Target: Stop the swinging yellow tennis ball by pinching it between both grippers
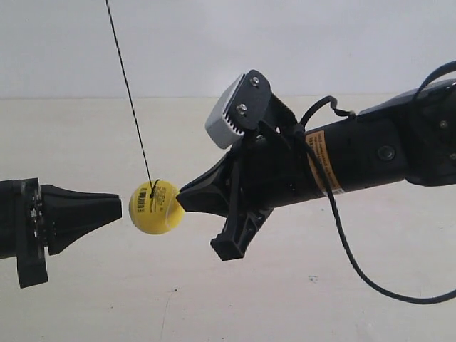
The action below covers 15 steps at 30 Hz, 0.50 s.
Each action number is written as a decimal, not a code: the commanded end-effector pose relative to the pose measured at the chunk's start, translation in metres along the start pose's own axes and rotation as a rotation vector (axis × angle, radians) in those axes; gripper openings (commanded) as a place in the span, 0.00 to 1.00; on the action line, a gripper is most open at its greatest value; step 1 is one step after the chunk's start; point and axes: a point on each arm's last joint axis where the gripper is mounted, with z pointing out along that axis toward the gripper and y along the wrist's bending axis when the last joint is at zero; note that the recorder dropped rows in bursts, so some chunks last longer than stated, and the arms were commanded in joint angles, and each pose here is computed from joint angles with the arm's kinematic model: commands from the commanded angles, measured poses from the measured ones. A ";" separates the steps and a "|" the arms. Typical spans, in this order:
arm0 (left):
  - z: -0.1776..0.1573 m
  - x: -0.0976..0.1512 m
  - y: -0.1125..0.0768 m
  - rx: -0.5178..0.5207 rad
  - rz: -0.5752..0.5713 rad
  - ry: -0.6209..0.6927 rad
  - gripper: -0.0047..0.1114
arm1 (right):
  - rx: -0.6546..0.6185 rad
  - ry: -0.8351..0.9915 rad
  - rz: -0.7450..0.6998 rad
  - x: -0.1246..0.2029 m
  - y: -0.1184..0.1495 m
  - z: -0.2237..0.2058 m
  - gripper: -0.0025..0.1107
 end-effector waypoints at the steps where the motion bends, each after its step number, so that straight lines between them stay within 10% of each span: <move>1: -0.001 0.001 -0.002 0.000 -0.006 -0.009 0.08 | -0.026 -0.027 -0.001 -0.005 0.003 -0.002 0.02; 15: -0.001 0.005 -0.006 0.046 -0.006 0.029 0.08 | -0.081 -0.008 0.031 0.004 0.001 0.010 0.02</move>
